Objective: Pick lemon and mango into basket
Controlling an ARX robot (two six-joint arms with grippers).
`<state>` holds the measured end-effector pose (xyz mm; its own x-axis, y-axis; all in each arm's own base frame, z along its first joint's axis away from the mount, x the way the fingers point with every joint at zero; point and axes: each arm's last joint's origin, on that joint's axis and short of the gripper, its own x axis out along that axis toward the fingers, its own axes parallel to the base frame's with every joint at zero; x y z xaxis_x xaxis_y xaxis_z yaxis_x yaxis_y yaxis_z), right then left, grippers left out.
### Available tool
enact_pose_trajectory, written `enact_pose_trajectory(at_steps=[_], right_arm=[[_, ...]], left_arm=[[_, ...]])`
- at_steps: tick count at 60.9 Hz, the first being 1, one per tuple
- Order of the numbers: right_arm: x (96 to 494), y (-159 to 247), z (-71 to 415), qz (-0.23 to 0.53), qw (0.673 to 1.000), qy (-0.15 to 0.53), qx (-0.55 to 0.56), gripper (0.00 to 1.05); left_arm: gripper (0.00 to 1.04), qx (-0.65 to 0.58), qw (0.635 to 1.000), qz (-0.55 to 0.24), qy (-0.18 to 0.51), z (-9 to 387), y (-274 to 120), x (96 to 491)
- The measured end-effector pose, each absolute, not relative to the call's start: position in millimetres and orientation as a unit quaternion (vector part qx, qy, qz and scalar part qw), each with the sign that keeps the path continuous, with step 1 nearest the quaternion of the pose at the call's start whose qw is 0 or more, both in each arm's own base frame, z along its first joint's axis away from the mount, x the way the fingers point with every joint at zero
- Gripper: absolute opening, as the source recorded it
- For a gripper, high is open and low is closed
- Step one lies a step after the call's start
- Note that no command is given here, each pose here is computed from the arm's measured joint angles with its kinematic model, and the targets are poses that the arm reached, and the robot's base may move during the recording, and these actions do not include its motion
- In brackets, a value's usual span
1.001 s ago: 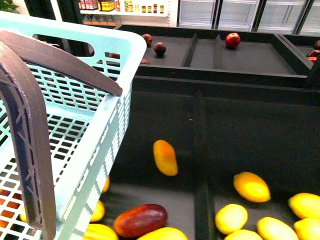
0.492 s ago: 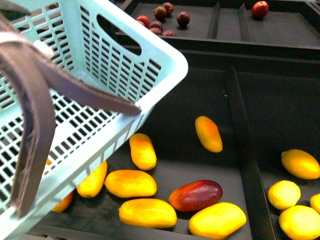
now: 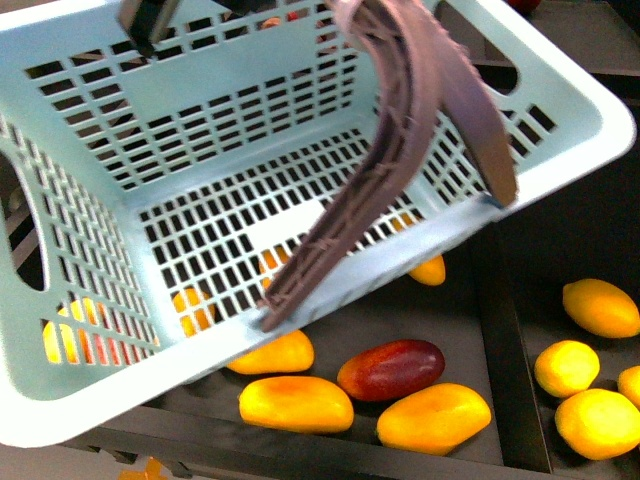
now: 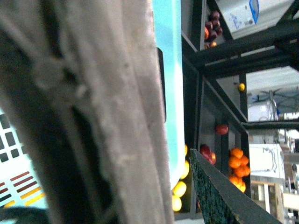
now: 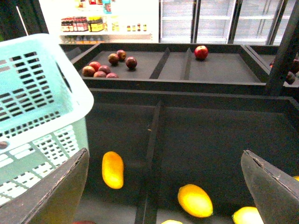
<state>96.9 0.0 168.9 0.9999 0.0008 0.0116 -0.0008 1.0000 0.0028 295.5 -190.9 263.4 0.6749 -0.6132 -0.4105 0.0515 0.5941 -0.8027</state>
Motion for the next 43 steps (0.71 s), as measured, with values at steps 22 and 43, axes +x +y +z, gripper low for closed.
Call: enact_pose_trajectory(at_steps=[22, 43], right_arm=[[97, 0, 169, 0.000, 1.000, -0.006, 0.001, 0.96], [97, 0, 168, -0.022, 0.999, 0.027, 0.021, 0.96]], left_arm=[[0.28, -0.365, 0.811, -0.257, 0.378, 262, -222, 272], [0.28, -0.363, 0.812, -0.257, 0.377, 263, -221, 272]])
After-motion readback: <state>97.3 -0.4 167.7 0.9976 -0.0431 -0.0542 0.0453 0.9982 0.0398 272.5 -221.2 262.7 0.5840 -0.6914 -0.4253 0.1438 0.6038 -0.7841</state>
